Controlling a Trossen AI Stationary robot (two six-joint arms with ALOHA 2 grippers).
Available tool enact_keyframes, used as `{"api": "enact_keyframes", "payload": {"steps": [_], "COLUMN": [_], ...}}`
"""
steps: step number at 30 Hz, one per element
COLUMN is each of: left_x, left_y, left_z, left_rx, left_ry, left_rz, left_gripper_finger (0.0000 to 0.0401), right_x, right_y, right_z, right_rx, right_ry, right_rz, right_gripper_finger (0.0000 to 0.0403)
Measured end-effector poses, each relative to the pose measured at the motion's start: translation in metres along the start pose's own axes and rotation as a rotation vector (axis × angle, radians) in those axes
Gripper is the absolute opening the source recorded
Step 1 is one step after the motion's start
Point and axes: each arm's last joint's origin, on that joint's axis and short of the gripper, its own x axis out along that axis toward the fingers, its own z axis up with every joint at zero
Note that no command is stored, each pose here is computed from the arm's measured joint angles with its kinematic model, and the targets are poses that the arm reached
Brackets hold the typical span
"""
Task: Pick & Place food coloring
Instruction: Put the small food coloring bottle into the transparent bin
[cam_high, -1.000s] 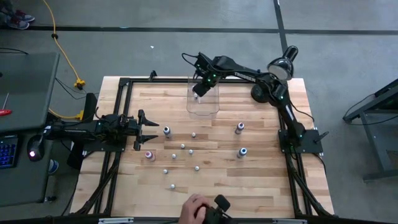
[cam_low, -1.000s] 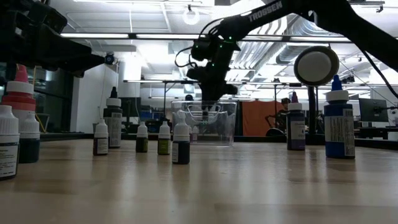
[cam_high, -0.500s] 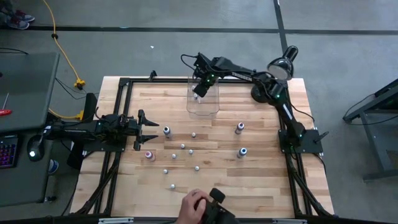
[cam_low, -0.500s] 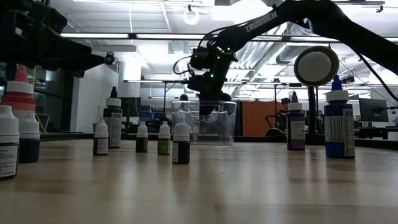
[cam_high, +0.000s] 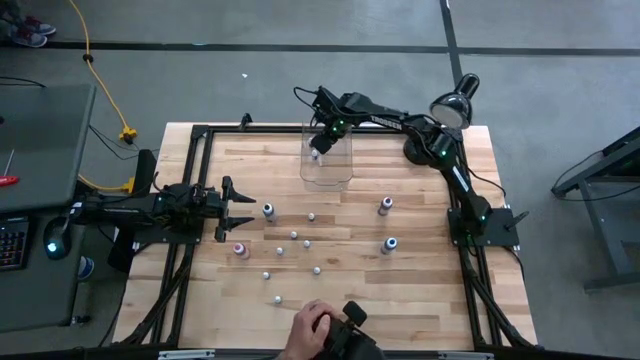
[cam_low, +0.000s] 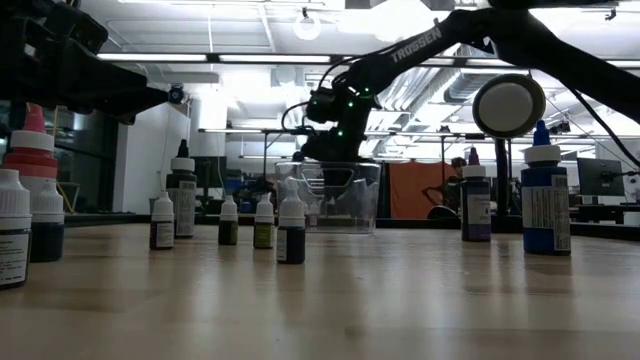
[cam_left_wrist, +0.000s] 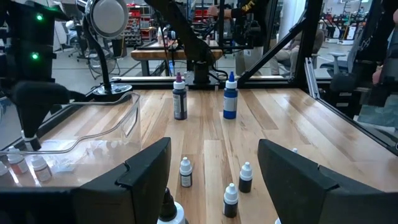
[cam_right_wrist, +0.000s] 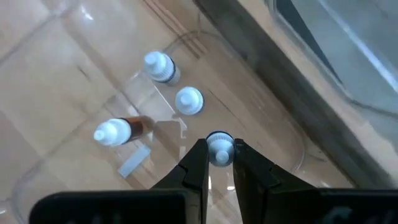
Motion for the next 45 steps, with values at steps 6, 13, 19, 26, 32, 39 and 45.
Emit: {"api": "enact_keyframes", "payload": {"steps": [6,13,19,26,32,39,45], "left_x": [0.0,0.0,0.0,0.0,0.0,0.0,0.0], "left_y": [0.0,0.0,0.0,0.0,0.0,0.0,0.0], "left_z": [0.0,0.0,0.0,0.0,0.0,0.0,0.0], "left_rx": [0.0,0.0,0.0,0.0,0.0,0.0,0.0], "left_ry": [0.0,0.0,0.0,0.0,0.0,0.0,0.0], "left_rz": [0.0,0.0,0.0,0.0,0.0,0.0,0.0], "left_gripper_finger": [0.0239,0.0239,0.0239,0.0239,0.0239,0.0239,0.0239], "right_x": [0.01,0.01,0.014,0.017,0.017,0.017,0.016], "right_y": [0.0,0.0,0.0,0.001,0.001,0.002,0.003], "right_z": [-0.001,-0.001,-0.001,-0.001,-0.001,0.0,0.002], "right_rx": [0.027,0.024,0.024,0.024,0.023,0.023,0.012], "right_ry": [0.01,0.006,0.009,0.01,0.006,-0.004,-0.023], "right_rz": [0.004,-0.013,-0.007,0.0,0.003,0.002,0.005], "right_gripper_finger": [0.0044,0.0044,0.0044,0.0044,0.0071,0.0117,0.0138]}}
